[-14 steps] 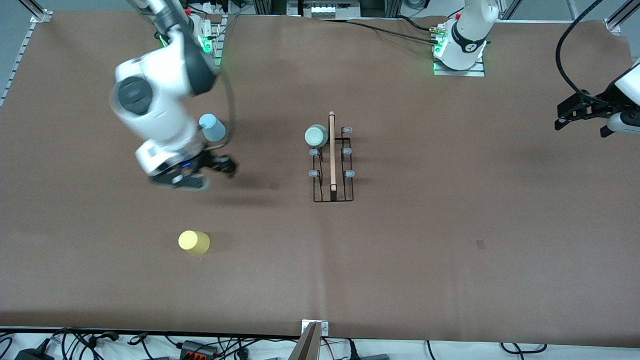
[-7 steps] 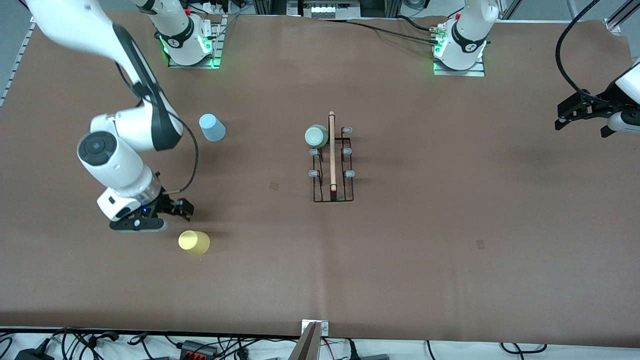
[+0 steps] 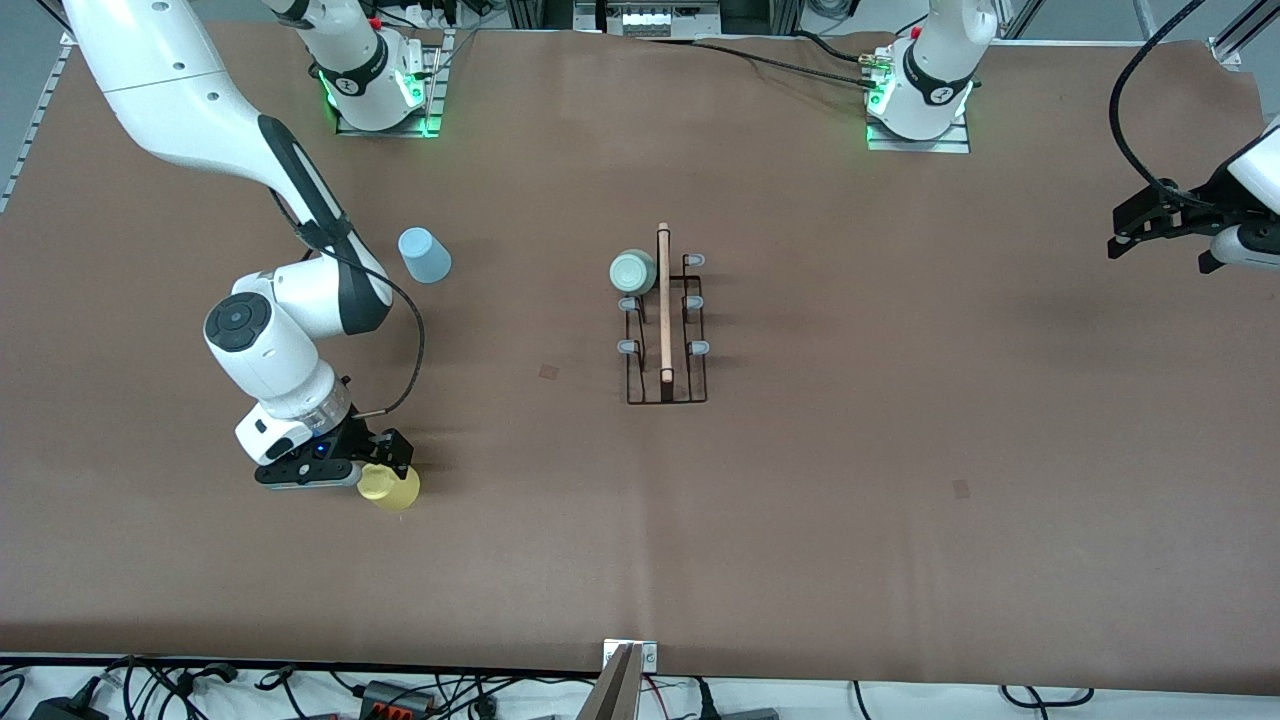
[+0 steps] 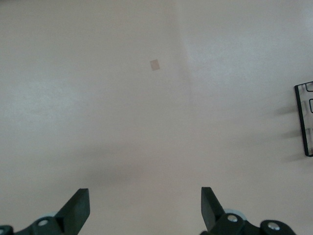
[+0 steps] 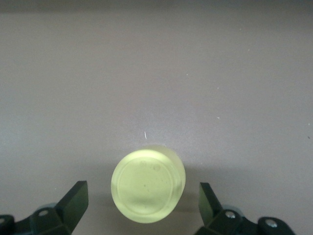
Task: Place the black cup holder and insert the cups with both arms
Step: 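Grasp the yellow cup with the right gripper, then carry the yellow cup to the rack and lower it onto a peg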
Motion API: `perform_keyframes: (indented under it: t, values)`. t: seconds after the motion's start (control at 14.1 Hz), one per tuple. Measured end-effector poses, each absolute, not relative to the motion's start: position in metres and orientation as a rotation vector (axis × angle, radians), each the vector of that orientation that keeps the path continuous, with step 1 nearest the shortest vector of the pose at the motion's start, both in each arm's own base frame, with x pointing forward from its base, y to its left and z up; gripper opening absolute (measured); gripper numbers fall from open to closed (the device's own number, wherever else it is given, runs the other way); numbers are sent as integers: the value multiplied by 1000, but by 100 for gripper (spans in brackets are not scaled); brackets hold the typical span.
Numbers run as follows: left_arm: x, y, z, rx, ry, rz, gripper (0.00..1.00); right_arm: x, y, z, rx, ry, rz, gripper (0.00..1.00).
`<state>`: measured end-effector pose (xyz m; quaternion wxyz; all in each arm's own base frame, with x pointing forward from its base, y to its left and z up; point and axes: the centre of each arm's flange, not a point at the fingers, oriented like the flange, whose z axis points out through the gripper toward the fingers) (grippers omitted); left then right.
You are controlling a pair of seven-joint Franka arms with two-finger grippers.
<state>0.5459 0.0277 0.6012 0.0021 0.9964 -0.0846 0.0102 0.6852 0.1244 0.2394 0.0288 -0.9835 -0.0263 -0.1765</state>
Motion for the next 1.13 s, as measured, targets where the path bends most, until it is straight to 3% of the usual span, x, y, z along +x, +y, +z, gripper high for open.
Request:
perform_keyframes:
  t: [0.42, 0.5, 0.64, 0.92, 1.13]
  values:
    - [546, 27, 602, 3126, -267, 33, 100, 690, 125, 225, -3020, -90, -570, 100]
    - [546, 27, 602, 3126, -267, 33, 100, 691, 125, 224, -3019, -101, -576, 93]
    - [546, 27, 602, 3126, -267, 32, 100, 693, 125, 225, -3020, -147, -587, 69]
    - [546, 27, 602, 3126, -267, 33, 100, 696, 128, 232, -3019, -196, -607, 66]
    - [546, 27, 602, 3126, -268, 34, 100, 691, 148, 288, -3068, -173, -495, 66]
